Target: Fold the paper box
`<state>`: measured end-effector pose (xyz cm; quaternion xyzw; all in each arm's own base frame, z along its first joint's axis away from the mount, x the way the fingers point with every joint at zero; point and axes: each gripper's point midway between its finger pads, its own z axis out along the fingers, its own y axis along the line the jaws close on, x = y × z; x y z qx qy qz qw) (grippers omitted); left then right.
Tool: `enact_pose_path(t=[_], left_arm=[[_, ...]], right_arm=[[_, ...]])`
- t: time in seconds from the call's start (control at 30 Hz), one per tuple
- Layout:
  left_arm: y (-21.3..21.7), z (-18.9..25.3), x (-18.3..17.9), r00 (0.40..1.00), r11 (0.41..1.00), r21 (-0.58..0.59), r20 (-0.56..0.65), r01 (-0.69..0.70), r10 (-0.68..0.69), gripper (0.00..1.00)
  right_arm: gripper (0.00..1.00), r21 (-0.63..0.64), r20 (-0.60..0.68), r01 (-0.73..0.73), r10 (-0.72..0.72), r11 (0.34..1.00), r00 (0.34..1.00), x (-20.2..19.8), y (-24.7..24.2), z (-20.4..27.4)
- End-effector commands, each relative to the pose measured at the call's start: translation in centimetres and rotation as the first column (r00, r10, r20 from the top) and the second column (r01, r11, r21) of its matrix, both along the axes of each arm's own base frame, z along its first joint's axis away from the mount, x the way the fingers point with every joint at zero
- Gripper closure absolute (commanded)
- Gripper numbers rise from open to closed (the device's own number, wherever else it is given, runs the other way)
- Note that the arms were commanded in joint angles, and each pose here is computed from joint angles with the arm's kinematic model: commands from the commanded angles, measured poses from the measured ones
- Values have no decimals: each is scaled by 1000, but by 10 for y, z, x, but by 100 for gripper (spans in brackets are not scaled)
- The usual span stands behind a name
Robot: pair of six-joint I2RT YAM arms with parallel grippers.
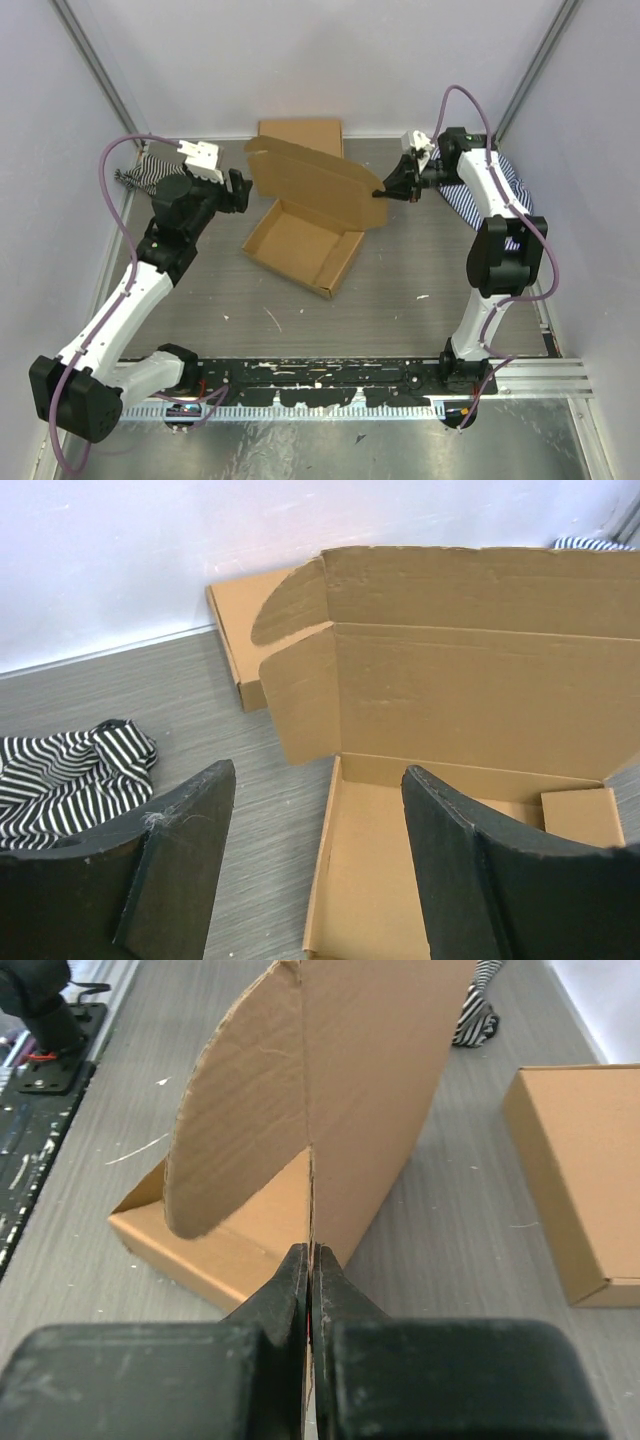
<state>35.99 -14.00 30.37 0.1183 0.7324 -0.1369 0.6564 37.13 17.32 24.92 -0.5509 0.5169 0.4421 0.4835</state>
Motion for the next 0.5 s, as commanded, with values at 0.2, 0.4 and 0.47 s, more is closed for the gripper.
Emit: enact_pose_path(t=[0.2,0.4,0.47], left_arm=[[18,-22,12,993,994,70,-83,-83,88,23],[20,-14,0,995,996,55,-65,-71,74,23],[20,-14,-4,995,996,58,-68,-64,68,23]], right_arm=[[99,87,-18,-45,47,995,999,-34,12,26],[98,80,-29,-61,64,995,998,-42,18,35],[98,78,-26,-69,71,995,997,-43,21,41]])
